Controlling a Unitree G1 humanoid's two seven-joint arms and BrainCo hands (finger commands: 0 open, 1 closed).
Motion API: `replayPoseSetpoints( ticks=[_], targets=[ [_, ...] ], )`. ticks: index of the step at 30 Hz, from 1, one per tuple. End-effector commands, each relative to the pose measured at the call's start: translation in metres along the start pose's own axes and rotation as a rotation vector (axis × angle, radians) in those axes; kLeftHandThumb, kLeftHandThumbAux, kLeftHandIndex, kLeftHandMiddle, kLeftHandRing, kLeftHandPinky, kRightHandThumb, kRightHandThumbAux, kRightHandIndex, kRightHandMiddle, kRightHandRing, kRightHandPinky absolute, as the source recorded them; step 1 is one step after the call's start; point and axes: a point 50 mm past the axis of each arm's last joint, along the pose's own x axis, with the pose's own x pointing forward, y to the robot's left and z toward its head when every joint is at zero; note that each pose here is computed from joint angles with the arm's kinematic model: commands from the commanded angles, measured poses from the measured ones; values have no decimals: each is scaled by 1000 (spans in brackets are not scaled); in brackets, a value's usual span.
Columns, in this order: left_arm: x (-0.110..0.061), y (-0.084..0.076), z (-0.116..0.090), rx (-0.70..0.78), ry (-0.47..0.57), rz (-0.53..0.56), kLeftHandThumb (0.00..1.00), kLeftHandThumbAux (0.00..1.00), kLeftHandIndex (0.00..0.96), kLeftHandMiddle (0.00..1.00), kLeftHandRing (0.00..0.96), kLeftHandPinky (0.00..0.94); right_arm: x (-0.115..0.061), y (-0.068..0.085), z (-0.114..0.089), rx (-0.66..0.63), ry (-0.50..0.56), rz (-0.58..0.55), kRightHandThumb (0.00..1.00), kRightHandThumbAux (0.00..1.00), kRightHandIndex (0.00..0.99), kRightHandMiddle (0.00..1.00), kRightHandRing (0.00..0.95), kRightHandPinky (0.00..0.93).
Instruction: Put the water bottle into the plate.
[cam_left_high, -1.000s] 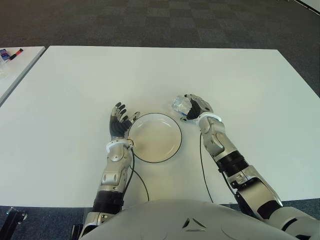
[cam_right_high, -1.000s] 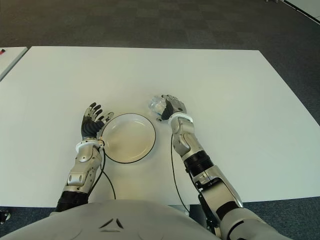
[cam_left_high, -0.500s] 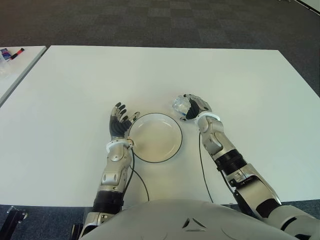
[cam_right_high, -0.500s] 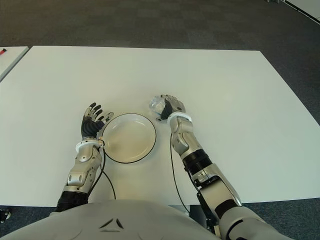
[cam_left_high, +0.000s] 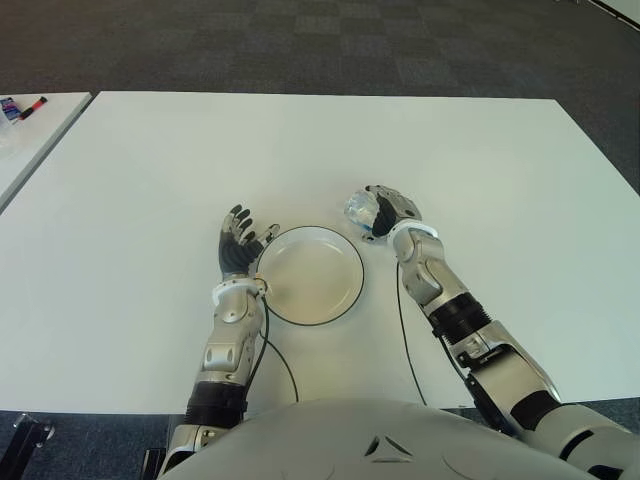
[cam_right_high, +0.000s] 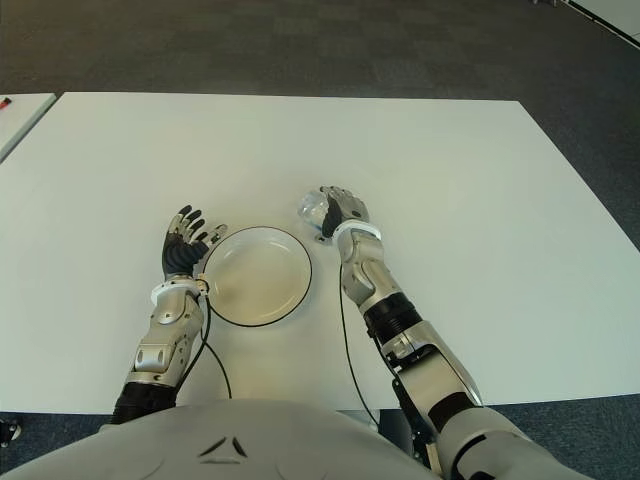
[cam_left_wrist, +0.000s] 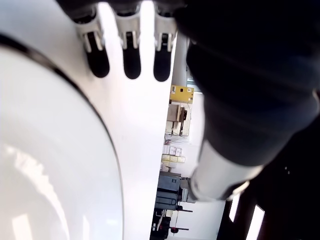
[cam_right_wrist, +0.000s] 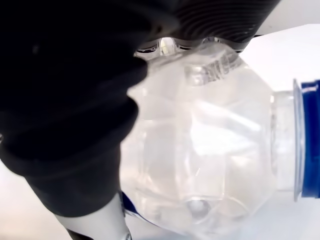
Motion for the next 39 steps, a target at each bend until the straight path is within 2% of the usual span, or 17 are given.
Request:
replayPoseSetpoints(
  ticks=[1, 8, 13, 17, 30, 39],
  targets=[
    [-8, -19, -6, -74, 48, 1, 58, 916, 133, 162, 144, 171, 8, 15, -4, -30, 11, 51, 420, 974, 0, 0, 0, 10],
    [-9, -18, -6, -73, 47, 1, 58, 918, 137, 168, 151, 180, 13, 27, -5, -62, 7, 99, 306, 991, 0, 0, 0, 0],
    [-9, -18, -6, -74, 48, 0, 62, 917, 139, 170, 151, 178, 14, 32, -3, -79, -1, 121, 276, 995, 0, 0, 0, 0],
    [-10, -18, -6, -78, 48, 1, 67, 919, 139, 169, 149, 177, 13, 34, -1, -96, -10, 132, 218, 998, 0, 0, 0, 0],
    [-10, -17, -5, -74, 43, -3, 73, 918, 134, 161, 142, 173, 11, 38, 1, -126, -32, 102, 115, 998, 0, 0, 0, 5],
    [-10, -17, -5, -75, 43, -3, 75, 915, 135, 161, 145, 180, 11, 37, 2, -111, -32, 96, 98, 998, 0, 0, 0, 0]
  ],
)
